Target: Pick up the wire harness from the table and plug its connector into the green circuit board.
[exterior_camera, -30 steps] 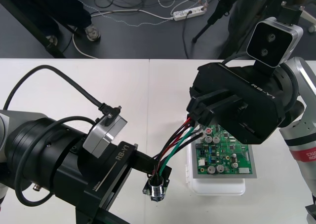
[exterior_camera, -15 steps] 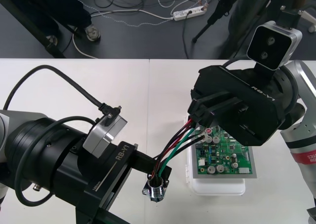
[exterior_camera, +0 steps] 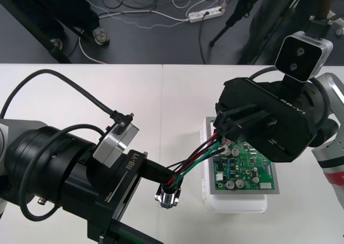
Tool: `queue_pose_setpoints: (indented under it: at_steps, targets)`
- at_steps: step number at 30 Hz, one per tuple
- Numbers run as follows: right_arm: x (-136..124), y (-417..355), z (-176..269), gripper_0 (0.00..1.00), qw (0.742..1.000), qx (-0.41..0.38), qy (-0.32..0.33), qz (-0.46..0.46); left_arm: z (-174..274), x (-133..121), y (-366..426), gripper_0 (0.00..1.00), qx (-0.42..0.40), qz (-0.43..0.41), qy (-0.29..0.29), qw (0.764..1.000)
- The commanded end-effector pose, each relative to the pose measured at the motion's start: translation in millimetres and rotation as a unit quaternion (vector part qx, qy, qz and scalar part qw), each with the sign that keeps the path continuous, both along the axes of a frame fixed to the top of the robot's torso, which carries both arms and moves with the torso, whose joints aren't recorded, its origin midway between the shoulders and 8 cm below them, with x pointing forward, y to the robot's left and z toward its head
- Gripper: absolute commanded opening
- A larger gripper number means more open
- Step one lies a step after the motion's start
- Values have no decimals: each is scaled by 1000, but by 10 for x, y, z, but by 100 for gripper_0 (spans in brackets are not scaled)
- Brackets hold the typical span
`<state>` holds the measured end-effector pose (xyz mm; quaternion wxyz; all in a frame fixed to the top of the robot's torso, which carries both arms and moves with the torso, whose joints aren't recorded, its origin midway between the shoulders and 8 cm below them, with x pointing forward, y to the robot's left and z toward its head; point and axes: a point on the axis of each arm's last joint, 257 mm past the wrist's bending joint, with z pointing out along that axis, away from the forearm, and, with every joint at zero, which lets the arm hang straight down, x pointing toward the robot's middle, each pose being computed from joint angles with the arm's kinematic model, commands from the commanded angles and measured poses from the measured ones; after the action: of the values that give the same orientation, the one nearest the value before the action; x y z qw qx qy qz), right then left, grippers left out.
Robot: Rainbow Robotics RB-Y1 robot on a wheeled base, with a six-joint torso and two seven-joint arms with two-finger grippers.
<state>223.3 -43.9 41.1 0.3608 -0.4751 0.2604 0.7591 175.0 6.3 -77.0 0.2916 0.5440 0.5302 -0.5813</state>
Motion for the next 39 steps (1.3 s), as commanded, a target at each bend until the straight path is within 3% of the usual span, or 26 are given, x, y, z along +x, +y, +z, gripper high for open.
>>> queue_pose_setpoints:
  at_steps: [1,7,16,29,39]
  targets:
    - [-118,-176,11,0,1000,-10,14,2,99,287,53,100,4,56,-18,998]
    - [-271,-242,-76,0,1000,-15,18,-1,112,499,148,100,9,94,-41,995]
    - [-261,-229,-140,0,999,-18,24,-12,186,828,374,100,16,155,-70,985]
    - [101,-132,-21,0,995,-3,58,-84,413,1259,703,100,10,243,-99,965]
    - [333,25,-150,0,985,-44,4,-169,553,1455,861,100,2,284,-115,952]
